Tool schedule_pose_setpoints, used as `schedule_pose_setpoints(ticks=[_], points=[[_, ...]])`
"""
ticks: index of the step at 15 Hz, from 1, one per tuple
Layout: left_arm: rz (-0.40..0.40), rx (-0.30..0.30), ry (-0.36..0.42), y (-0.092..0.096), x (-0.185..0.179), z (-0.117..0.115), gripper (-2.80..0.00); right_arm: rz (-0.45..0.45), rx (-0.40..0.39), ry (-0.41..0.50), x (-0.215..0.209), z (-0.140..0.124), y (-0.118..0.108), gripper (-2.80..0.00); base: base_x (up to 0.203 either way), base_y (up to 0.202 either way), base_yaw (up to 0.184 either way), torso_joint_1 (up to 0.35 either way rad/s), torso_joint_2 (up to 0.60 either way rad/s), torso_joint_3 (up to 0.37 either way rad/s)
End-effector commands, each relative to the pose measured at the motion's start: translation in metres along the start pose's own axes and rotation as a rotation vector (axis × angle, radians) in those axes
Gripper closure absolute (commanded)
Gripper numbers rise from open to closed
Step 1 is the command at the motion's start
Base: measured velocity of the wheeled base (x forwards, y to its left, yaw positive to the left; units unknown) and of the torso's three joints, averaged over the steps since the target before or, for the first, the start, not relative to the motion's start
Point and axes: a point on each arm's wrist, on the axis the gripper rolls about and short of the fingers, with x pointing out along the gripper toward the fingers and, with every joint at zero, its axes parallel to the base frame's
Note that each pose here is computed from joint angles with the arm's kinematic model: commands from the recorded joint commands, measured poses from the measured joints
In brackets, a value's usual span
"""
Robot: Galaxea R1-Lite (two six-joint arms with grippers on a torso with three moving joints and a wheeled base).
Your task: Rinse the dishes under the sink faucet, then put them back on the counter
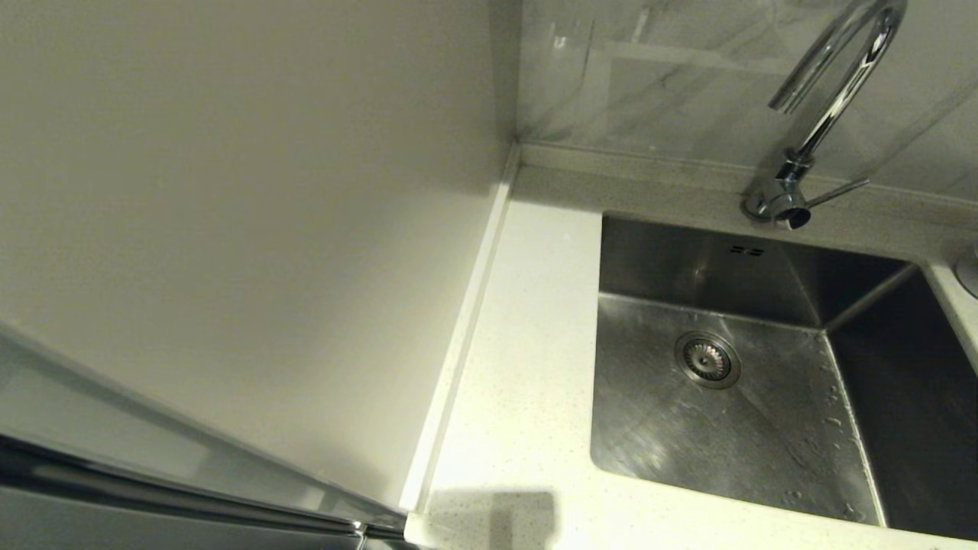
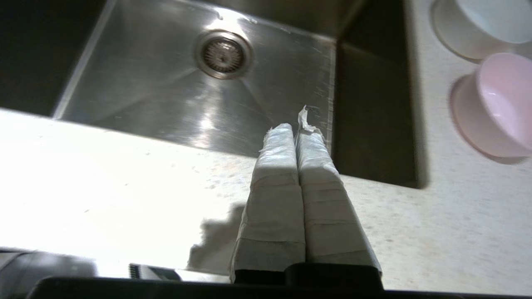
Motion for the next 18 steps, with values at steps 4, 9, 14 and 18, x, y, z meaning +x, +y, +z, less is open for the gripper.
schedule_pose_setpoints(ticks=[4, 9, 14, 18], points=[[-0.001, -0.001, -0.005, 0.0, 0.0, 0.0, 0.0, 0.21, 0.018, -0.108, -0.019, -0.025, 0.003, 0.0, 0.0, 0.0, 0.0, 0.0, 0.0, 0.0], [0.0, -0.001, -0.003, 0.0, 0.0, 0.0, 0.0, 0.217, 0.048, -0.061, -0.02, -0.028, 0.003, 0.0, 0.0, 0.0, 0.0, 0.0, 0.0, 0.0], [0.0, -0.001, -0.003, 0.0, 0.0, 0.0, 0.0, 0.203, 0.099, -0.058, -0.02, -0.028, 0.003, 0.0, 0.0, 0.0, 0.0, 0.0, 0.0, 0.0], [0.0, -0.001, -0.003, 0.0, 0.0, 0.0, 0.0, 0.203, 0.099, -0.058, -0.02, -0.028, 0.003, 0.0, 0.0, 0.0, 0.0, 0.0, 0.0, 0.0]])
